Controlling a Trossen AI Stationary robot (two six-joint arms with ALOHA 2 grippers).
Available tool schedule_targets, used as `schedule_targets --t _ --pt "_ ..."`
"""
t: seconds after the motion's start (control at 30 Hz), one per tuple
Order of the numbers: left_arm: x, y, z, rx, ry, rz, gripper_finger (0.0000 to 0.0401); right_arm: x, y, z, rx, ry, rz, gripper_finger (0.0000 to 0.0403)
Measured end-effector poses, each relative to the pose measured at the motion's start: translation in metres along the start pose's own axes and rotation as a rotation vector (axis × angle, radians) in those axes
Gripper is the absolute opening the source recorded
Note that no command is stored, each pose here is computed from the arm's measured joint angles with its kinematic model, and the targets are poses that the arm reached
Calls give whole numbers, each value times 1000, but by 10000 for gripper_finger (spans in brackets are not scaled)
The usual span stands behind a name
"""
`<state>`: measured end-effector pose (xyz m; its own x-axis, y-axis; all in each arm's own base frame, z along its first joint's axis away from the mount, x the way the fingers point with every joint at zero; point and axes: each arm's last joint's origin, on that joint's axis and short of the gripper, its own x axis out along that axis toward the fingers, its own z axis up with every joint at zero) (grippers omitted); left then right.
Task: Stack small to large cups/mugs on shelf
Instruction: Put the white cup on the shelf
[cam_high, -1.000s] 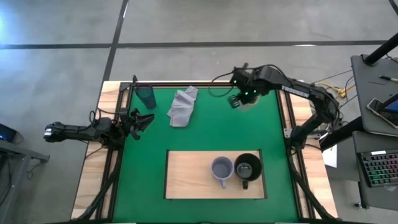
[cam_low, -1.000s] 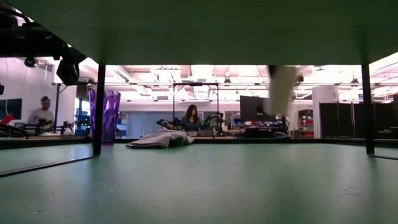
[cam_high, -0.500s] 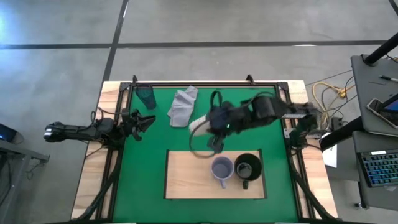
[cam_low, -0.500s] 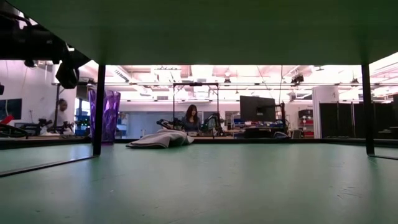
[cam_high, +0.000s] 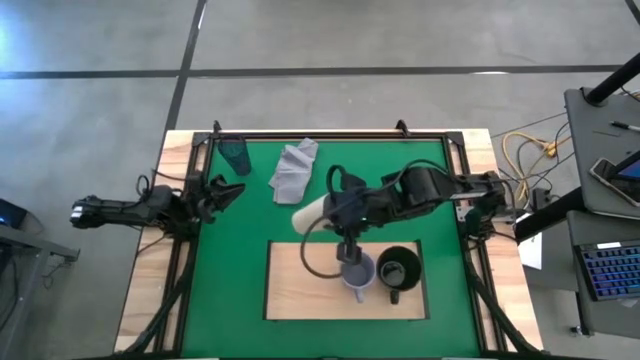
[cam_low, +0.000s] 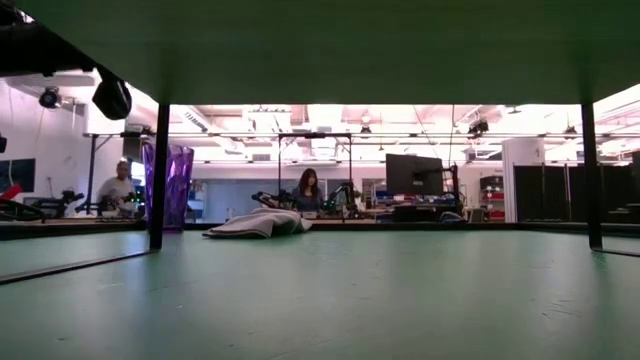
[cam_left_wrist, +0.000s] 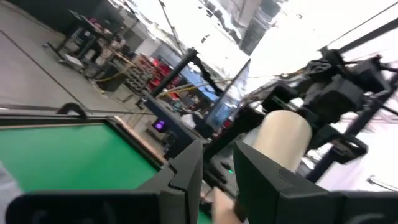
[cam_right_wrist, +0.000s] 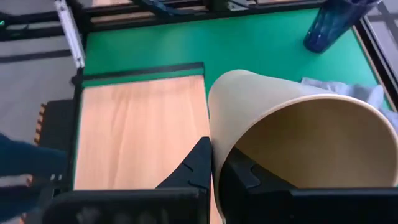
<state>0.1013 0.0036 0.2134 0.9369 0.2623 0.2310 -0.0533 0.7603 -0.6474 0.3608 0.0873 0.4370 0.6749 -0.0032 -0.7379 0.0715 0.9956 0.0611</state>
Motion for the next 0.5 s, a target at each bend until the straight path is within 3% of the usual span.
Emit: schedule_targets --t 0.17,0.33,0.5 --pt "4 -16 17 20 -20 -44 77 -7 -1 -1 -43 2 34 9" --pt "13 -49 55 27 -72 -119 77 -6 -4 3 -40 5 134 9" --pt "39 -84 79 90 130 -170 77 -4 0 7 -69 -19 248 9"
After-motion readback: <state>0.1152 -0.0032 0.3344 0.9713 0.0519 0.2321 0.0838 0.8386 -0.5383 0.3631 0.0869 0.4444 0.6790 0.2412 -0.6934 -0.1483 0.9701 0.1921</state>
